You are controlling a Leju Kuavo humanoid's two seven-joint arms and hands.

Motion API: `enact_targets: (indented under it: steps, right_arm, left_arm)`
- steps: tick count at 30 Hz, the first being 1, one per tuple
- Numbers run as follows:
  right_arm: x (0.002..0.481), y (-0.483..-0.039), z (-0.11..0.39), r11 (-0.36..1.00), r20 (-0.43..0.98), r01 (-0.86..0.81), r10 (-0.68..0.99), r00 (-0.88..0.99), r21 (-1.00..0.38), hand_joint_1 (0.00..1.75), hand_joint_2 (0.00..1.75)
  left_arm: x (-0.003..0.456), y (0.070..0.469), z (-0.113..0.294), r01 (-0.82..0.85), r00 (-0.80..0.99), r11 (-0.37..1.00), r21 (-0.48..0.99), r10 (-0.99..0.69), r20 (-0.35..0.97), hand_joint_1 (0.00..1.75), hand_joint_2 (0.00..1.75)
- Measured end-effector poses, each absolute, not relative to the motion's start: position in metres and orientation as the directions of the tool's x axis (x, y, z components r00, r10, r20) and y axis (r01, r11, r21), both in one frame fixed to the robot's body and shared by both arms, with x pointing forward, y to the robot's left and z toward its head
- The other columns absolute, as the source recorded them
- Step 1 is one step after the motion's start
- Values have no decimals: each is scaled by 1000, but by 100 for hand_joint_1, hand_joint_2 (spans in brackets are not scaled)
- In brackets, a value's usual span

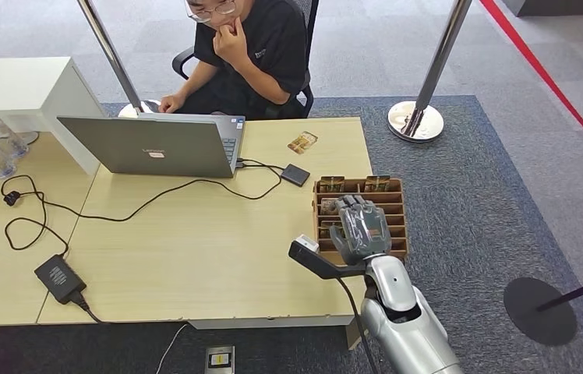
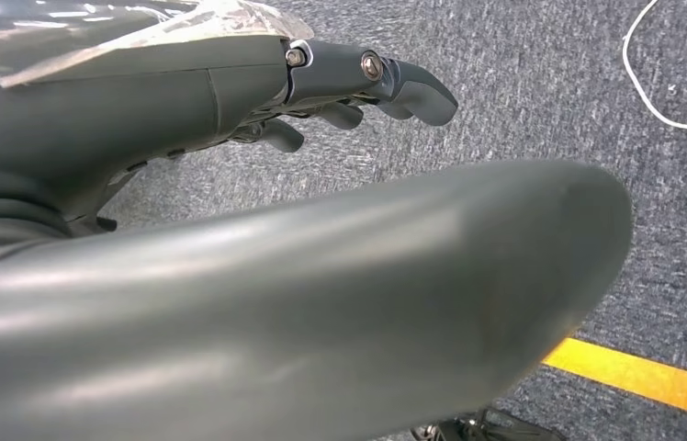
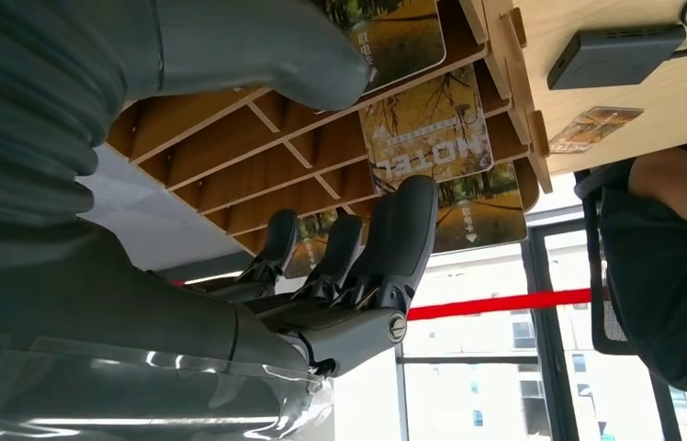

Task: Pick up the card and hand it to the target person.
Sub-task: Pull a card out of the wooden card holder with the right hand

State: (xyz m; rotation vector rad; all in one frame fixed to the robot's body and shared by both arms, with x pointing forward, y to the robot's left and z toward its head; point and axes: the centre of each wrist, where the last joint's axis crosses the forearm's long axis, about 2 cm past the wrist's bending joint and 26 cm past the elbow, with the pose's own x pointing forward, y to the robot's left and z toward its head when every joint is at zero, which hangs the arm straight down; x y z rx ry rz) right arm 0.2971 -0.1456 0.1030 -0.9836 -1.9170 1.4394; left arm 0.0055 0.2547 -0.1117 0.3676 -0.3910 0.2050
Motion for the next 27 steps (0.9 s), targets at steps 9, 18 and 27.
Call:
enact_targets:
  steps: [9, 18, 27]
  right_arm:
    - [299, -150, 97, 138, -1, 202, 822, -569, -970, 79, 175]
    - [300, -153, 90, 120, 2, 176, 831, -557, -977, 73, 175]
    - [300, -155, 86, 107, 3, 161, 840, -543, -981, 74, 175]
  left_arm:
    - [5, 255, -112, -261, 905, 915, 306, 123, 407, 0, 0]
    - [5, 255, -112, -262, 904, 916, 306, 122, 409, 0, 0]
    - [5, 254, -112, -260, 900, 918, 299, 119, 419, 0, 0]
